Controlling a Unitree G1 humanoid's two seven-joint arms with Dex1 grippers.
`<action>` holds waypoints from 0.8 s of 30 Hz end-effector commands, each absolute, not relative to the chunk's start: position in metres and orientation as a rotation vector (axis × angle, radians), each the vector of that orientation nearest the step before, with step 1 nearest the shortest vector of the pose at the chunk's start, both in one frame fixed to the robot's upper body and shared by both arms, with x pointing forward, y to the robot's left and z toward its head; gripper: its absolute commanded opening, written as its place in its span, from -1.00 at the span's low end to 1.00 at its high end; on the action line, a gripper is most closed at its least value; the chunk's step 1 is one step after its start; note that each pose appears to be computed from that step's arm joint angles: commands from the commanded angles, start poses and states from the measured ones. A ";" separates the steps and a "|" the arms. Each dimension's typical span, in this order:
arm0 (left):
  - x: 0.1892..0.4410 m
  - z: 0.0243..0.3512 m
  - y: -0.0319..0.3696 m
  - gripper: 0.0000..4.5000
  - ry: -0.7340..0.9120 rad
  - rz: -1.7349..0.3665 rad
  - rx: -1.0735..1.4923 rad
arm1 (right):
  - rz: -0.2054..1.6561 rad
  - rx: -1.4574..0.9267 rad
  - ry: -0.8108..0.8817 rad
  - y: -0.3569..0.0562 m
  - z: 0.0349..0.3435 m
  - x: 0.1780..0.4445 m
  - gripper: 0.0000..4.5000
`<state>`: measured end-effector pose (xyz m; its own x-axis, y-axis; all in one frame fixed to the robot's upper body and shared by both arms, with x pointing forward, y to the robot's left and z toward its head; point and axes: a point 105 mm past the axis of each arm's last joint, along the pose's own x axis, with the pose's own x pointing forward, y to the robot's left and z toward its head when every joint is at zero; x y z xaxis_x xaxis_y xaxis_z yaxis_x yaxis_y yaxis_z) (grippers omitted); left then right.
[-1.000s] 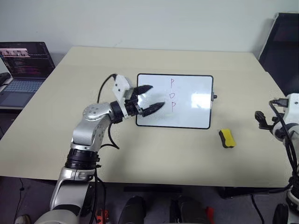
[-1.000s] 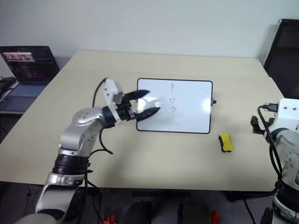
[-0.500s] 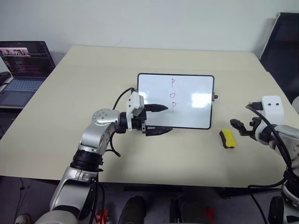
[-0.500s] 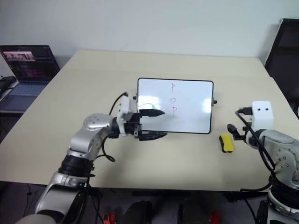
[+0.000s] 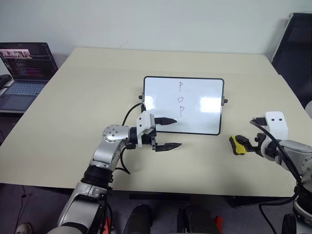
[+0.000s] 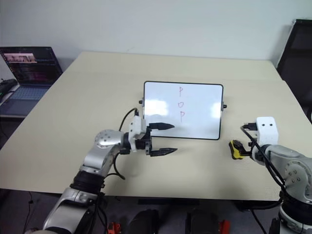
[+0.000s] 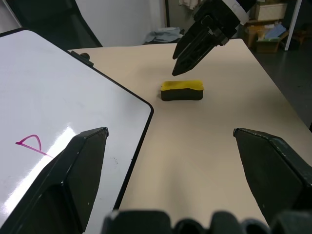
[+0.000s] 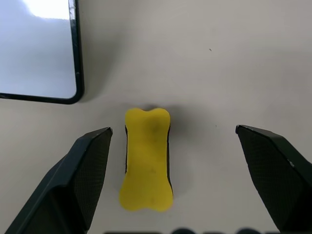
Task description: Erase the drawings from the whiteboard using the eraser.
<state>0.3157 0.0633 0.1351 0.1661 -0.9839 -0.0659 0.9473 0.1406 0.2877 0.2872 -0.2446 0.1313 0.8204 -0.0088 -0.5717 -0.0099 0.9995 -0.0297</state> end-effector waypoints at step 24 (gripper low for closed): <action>0.310 0.137 0.062 1.00 -0.202 -1.379 0.347 | -0.018 0.054 0.649 -0.234 0.114 0.294 0.98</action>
